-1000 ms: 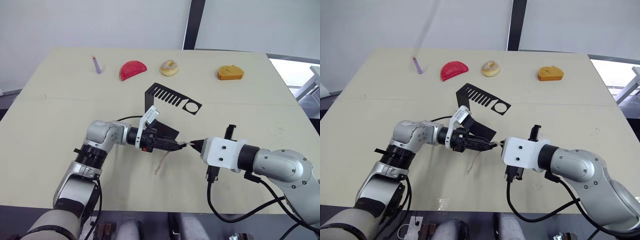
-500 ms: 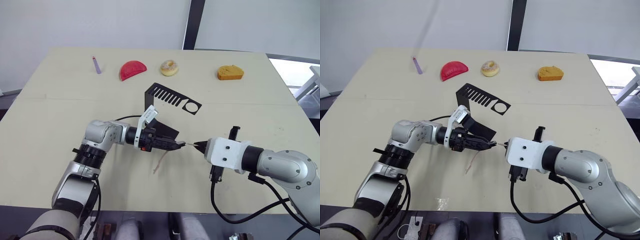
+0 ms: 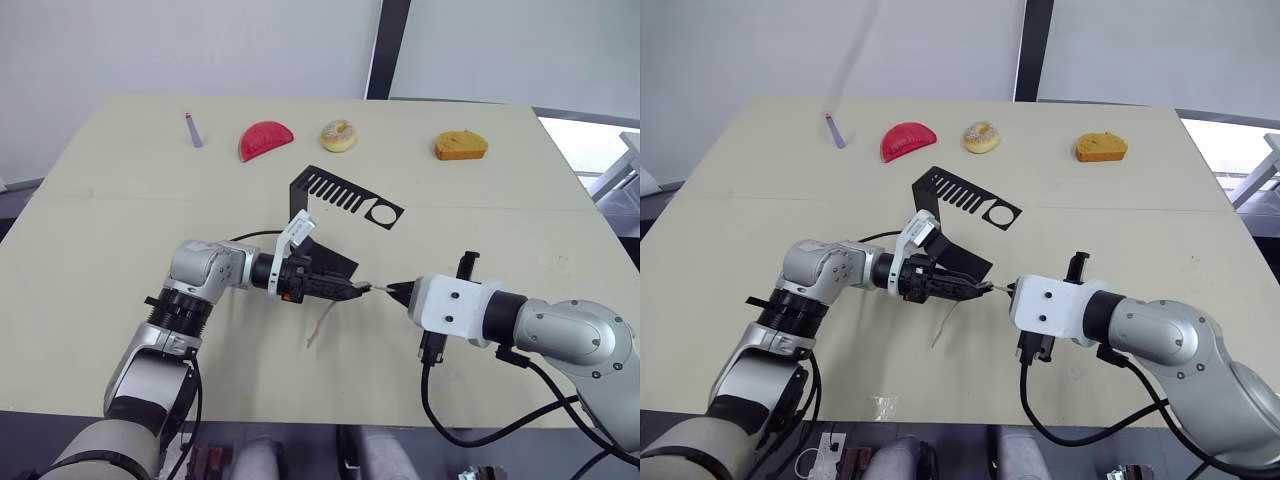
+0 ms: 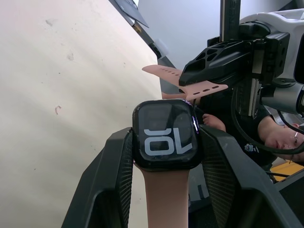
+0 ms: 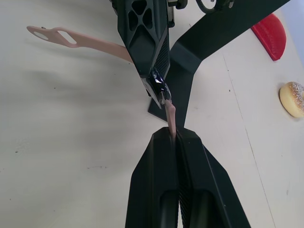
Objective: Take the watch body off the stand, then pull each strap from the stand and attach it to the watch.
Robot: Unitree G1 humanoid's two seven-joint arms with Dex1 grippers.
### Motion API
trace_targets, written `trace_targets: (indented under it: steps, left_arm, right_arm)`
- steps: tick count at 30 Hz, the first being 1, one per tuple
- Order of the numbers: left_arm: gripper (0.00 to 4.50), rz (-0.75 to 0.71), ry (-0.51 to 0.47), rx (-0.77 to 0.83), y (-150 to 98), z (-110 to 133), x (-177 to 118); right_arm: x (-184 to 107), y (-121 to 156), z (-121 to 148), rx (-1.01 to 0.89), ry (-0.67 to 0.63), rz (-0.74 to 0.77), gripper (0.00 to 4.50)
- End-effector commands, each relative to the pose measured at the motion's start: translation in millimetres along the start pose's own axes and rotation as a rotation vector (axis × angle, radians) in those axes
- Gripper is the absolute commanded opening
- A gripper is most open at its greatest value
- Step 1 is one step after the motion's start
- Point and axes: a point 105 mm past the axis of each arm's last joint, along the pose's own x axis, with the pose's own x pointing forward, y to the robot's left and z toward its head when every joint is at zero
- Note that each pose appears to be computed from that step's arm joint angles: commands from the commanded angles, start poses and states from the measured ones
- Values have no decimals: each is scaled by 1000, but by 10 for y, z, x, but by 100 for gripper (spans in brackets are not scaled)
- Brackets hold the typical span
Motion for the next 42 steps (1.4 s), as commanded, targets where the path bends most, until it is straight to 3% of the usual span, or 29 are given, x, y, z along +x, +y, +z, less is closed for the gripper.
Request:
trace_targets:
  steps: [1, 42]
  left_arm:
    - [160, -39, -25, 43, -99, 89, 17]
    - [160, -56, -18, 33, -179, 74, 85]
  right_arm:
    - [-15, 3, 119, -43, -41, -8, 0]
    - [49, -73, 149, -64, -32, -15, 0]
